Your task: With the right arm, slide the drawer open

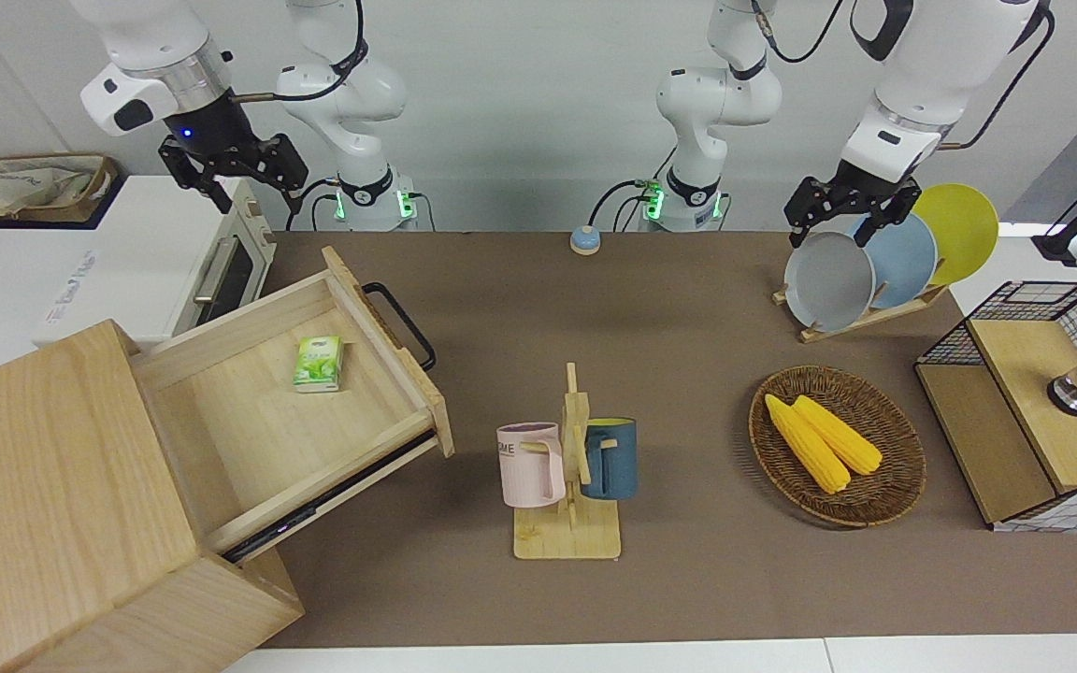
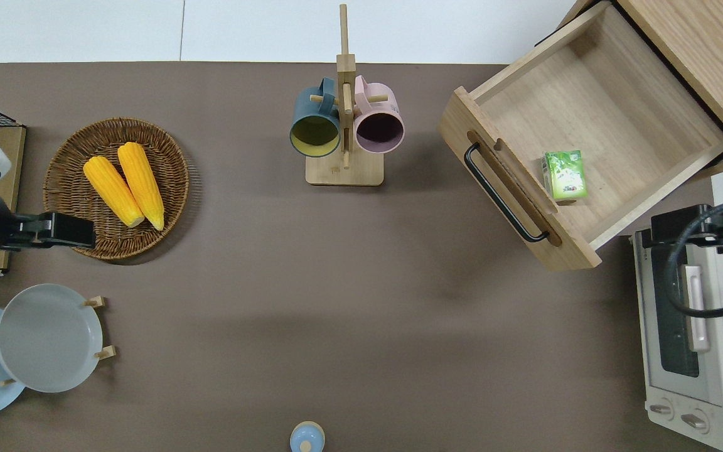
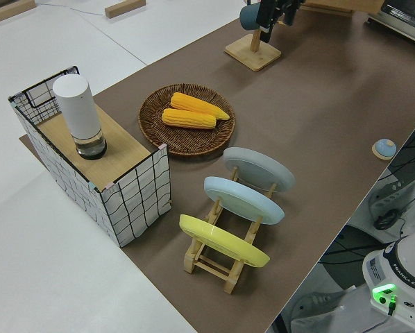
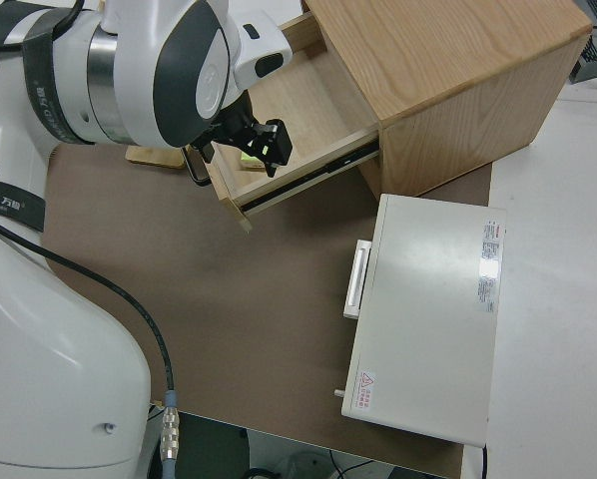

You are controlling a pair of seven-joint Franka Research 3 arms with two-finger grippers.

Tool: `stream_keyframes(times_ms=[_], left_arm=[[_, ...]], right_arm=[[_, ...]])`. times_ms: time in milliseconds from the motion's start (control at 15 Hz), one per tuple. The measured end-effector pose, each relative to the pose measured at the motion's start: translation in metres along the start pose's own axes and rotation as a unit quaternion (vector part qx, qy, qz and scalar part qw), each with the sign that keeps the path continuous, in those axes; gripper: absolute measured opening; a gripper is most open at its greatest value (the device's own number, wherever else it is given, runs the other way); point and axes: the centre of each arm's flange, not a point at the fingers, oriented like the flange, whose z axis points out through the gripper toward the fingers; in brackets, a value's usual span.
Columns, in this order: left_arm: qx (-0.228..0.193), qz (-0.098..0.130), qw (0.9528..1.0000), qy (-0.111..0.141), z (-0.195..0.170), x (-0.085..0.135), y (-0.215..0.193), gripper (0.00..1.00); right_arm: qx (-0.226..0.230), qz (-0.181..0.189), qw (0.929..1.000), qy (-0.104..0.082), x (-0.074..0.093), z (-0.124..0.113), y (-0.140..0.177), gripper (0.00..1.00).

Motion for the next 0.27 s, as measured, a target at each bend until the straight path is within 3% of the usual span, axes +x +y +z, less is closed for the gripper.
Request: stream_keyframes(times_ms=[267], left_arm=[[0.0, 0.0, 1.0, 0.0, 0.0, 0.0, 0.0, 1.0]], right_arm=[[0.0, -0.001, 1.0, 0.0, -0.0004, -0.0004, -0.0008, 0.99]])
